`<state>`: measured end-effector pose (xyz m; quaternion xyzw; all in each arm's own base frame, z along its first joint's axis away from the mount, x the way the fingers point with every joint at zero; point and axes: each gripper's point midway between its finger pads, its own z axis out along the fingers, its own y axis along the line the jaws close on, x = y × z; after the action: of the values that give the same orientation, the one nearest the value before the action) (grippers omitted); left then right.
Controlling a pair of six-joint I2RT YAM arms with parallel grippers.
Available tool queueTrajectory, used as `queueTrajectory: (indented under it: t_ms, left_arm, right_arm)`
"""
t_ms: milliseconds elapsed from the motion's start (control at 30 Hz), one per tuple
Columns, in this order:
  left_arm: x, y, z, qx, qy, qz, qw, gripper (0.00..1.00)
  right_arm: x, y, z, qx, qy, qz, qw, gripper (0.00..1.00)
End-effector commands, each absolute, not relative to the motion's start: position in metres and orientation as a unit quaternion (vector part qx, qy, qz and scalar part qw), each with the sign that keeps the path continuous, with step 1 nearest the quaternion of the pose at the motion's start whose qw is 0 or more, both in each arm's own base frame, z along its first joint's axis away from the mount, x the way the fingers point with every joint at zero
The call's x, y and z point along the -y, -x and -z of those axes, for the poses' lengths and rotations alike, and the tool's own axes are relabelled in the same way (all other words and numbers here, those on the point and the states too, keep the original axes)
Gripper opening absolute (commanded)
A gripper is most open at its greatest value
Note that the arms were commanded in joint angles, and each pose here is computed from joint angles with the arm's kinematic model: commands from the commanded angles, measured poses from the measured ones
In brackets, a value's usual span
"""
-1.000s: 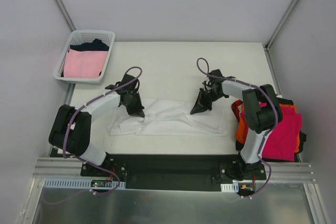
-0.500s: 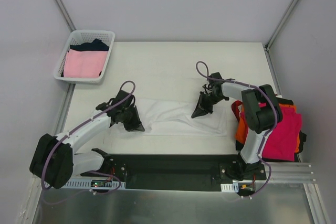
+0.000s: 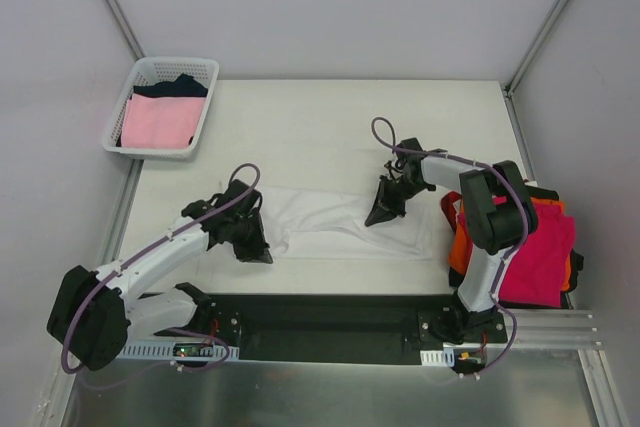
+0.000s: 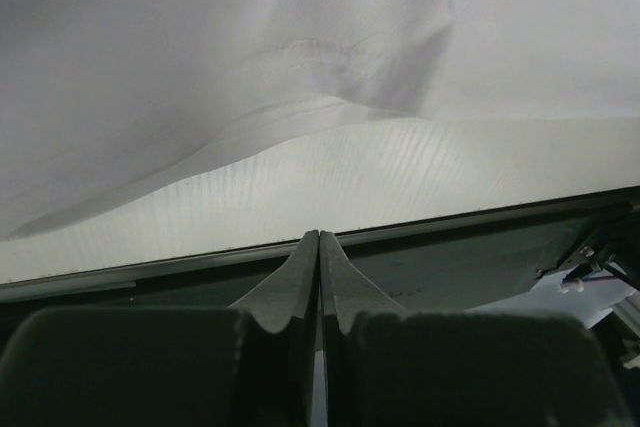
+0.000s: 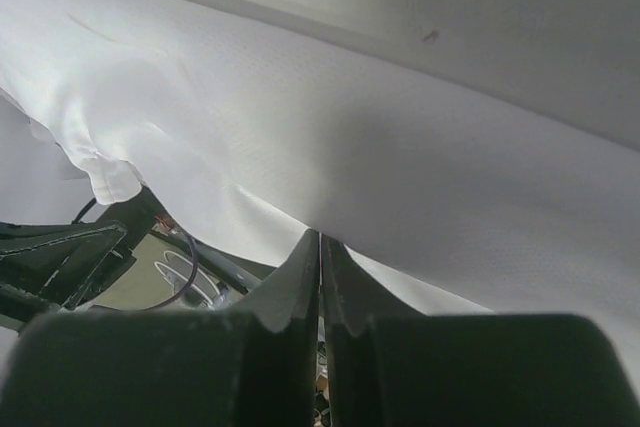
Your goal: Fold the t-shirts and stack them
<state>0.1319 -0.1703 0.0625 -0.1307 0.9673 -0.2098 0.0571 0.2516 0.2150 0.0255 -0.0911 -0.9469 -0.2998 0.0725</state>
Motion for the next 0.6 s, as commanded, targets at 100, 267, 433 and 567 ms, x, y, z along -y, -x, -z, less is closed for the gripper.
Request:
queueTrajectory:
  t_ms: [100,267,433,567]
  left_arm:
    - [0.180,-0.187,-0.083,-0.978,0.102,0.155,0.097,0.00]
    - [0.196,-0.235,-0.086,-0.979,0.076,0.138,0.130,0.00]
    - [0.211,-0.257,-0.069,-0.983,0.065,0.129,0.111,0.00]
    - [0.221,-0.269,-0.071,-0.983,0.053,0.139,0.111,0.00]
  right_arm:
    - [-0.221,-0.270,-0.061,0.948,0.065,0.308,0.033,0.01]
    - [-0.202,-0.261,-0.056,0.965,0.062,0.252,0.023,0.01]
    - [-0.135,-0.260,-0.075,0.997,0.017,-0.004,-0.079,0.01]
    - [-0.112,-0.263,-0.079,0.988,0.002,-0.106,-0.116,0.01]
